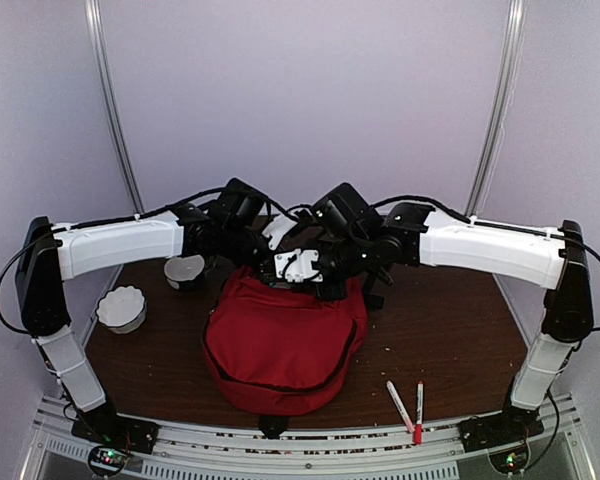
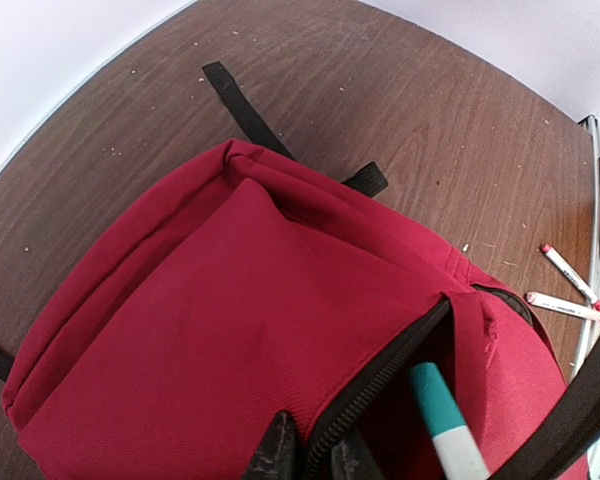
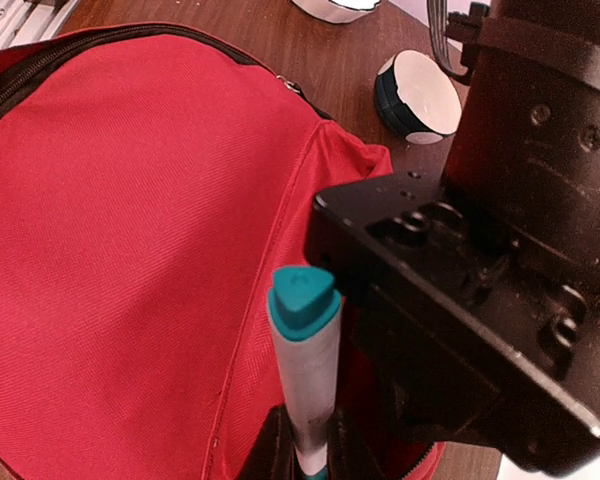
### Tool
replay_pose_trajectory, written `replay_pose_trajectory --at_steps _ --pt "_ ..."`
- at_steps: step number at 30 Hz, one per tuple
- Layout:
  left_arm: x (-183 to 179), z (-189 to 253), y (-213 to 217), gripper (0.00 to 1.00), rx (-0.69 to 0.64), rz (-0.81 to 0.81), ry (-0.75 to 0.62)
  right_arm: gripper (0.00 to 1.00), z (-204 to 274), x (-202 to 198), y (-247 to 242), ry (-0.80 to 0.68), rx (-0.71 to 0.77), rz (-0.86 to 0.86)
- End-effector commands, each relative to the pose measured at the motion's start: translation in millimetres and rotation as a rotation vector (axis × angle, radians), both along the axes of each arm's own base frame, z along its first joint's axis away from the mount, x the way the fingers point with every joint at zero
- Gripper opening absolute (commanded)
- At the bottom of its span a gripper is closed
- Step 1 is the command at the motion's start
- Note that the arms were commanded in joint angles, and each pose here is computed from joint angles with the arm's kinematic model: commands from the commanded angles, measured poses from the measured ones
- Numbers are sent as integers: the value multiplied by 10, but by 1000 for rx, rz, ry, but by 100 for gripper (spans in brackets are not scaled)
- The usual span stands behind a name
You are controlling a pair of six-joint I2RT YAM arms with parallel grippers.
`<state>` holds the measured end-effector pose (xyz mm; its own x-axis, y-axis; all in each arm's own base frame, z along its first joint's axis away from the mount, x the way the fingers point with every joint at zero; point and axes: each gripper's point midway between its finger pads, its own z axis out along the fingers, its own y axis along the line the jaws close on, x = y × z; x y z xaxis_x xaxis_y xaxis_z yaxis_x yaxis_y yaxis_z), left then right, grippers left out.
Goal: Pack the student bag
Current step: Place the pen in the lower front pocket of the bag, then adjust the pen at the corner of the board.
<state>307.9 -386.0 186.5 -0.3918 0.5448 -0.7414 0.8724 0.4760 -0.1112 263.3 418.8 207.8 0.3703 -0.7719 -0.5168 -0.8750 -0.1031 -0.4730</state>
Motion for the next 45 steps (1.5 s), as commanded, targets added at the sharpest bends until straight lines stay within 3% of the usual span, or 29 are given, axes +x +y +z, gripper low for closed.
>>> replay_pose_trajectory --at_steps 1,7,21,30,33,40,45 --pt "14 163 -119 13 -49 -21 -21 12 -46 181 43 -77 13 -39" --pt "15 177 -125 13 -53 -23 -21 25 -80 250 -26 -108 1 -82" --pt "11 163 -127 13 -51 -24 -17 29 125 103 -227 -34 25 -147" --pt "6 147 -131 13 -50 -27 -11 38 492 -240 -824 31 -42 -212" --pt "4 140 -131 13 -50 -26 -6 39 245 -484 -1158 72 -149 -176" --pt "4 114 -136 13 -45 -26 -2 40 -842 -1261 -1980 265 -468 9" --pt "-1 94 -150 13 -47 -32 8 39 -1299 -1493 -2271 307 -593 61"
